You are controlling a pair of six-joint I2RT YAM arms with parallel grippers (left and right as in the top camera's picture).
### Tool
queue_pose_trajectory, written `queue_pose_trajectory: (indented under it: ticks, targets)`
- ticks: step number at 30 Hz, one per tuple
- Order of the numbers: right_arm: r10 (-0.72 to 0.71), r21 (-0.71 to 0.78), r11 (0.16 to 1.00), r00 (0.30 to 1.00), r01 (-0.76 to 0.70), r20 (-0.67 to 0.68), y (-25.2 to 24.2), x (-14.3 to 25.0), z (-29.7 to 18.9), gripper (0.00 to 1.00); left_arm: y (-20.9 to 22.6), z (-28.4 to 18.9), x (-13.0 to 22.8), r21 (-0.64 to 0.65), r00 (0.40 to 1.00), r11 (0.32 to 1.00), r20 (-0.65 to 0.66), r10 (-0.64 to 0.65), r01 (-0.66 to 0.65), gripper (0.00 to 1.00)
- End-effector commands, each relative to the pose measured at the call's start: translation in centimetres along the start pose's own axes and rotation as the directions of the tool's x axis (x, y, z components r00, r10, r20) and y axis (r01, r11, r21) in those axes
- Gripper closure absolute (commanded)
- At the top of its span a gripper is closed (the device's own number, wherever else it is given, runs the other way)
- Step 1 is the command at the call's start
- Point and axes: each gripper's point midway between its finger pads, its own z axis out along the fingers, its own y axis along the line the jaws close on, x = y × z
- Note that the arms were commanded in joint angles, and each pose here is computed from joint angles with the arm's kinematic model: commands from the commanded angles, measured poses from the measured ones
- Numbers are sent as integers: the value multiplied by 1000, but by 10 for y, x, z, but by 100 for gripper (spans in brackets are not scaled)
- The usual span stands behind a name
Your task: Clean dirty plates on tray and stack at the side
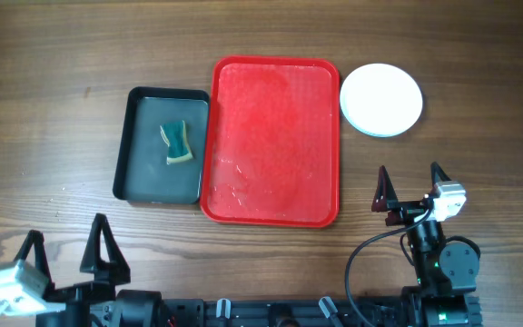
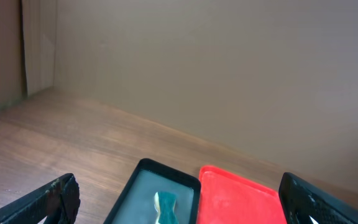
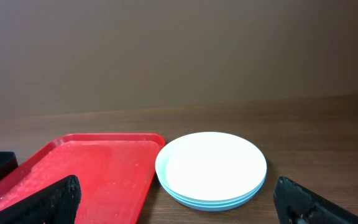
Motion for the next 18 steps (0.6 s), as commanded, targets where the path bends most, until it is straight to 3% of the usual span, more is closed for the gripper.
queue_pose_trajectory:
  ticks: [1, 10, 18]
  targets:
    - [17, 18, 1000, 1000, -17, 15, -3, -3, -1, 1, 2, -12, 2, 28, 999, 999, 40, -19, 18, 0]
    - [16, 18, 1000, 1000, -17, 15, -3, -3, -1, 0, 7, -20, 10, 27, 998, 999, 56, -29, 28, 0]
    - [16, 18, 1000, 1000, -17, 15, -3, -3, -1, 0, -10, -14, -27, 139, 957, 974, 206, -203, 177, 0]
